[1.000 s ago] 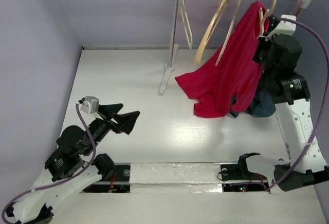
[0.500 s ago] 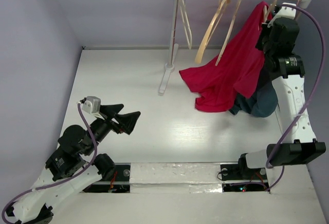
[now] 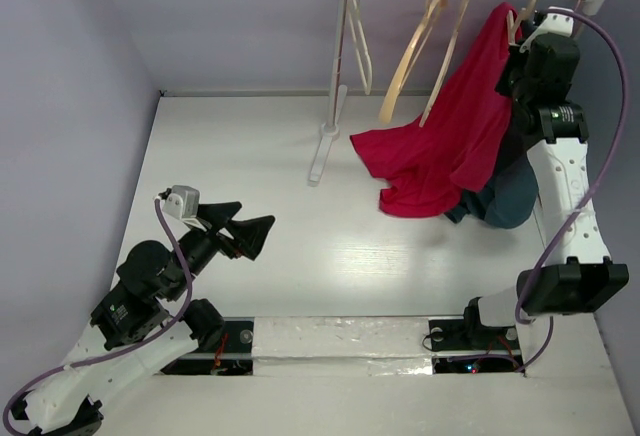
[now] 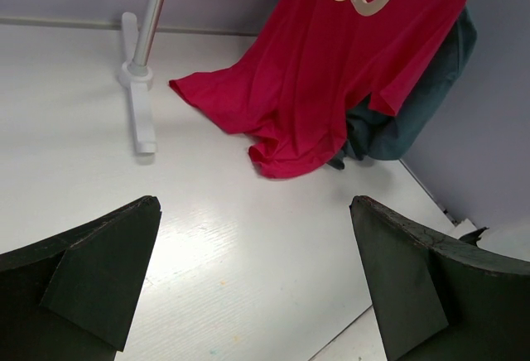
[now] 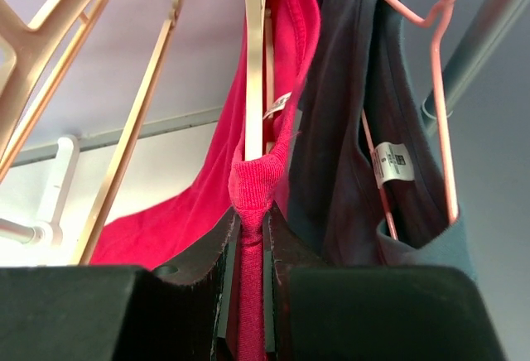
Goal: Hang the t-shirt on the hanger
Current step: Place the hanger at the clothesline, then reset both arms
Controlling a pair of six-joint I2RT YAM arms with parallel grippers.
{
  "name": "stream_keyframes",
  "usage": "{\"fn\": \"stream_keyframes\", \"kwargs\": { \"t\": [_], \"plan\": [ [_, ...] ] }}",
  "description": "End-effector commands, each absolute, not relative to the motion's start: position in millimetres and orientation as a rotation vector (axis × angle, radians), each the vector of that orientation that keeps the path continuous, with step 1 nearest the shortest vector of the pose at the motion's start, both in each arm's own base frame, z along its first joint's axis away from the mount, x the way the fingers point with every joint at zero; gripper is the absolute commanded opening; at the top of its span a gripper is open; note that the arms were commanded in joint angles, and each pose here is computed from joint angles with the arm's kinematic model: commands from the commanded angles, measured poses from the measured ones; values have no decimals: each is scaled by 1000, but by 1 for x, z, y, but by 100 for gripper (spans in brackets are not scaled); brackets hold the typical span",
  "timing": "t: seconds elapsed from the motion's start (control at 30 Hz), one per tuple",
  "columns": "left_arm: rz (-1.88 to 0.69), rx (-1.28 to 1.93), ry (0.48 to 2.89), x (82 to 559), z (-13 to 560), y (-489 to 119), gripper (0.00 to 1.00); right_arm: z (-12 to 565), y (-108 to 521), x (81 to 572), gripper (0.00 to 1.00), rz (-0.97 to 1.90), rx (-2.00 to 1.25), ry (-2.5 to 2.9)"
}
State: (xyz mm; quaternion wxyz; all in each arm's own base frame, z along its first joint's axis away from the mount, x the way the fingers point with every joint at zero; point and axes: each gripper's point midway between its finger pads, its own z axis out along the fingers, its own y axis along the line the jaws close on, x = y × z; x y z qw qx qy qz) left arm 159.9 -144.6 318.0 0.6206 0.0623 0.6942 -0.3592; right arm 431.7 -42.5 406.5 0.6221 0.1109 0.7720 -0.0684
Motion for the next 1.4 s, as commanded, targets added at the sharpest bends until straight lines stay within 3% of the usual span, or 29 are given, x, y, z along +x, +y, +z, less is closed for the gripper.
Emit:
{"fn": "stream_keyframes", "kwargs": {
  "t": [0.0, 0.07, 0.1, 0.13, 0.23, 0.27, 0.3, 0.53, 0.77, 1.0, 1.17, 1.37],
  "plan": [
    [-815, 128, 1574, 164, 323, -143, 99, 436, -41, 441, 0, -107, 256, 1668],
    [-806, 123, 1579, 165, 322, -142, 99, 432, -40, 438, 1, -97, 268, 1669],
    [-799, 113, 1581, 166, 321, -141, 99, 432, -40, 435, 8, -93, 279, 1663],
    [-795, 108, 1579, 166, 322, -140, 99, 430, -41, 430, 30, -93, 284, 1654],
    [-775, 84, 1579, 168, 322, -135, 99, 434, -42, 417, 71, -88, 313, 1630],
    [-773, 80, 1576, 169, 323, -134, 99, 437, -44, 411, 94, -91, 326, 1620],
    [-771, 77, 1575, 169, 323, -134, 99, 446, -44, 397, 100, -81, 344, 1590],
    [-748, 46, 1579, 174, 325, -131, 99, 481, -27, 306, 100, 61, 349, 1444],
    [-737, -12, 1570, 176, 333, -124, 99, 474, 19, 196, 100, 328, 227, 1350],
    [-772, -59, 1463, 166, 383, -105, 99, 502, 25, 79, 100, 374, 176, 1071],
    [-836, -93, 1410, 157, 405, -100, 99, 484, 8, 61, 100, 294, 242, 1067],
    [-848, -115, 1460, 160, 390, -106, 99, 461, 10, 69, 100, 304, 240, 1097]
  ]
}}
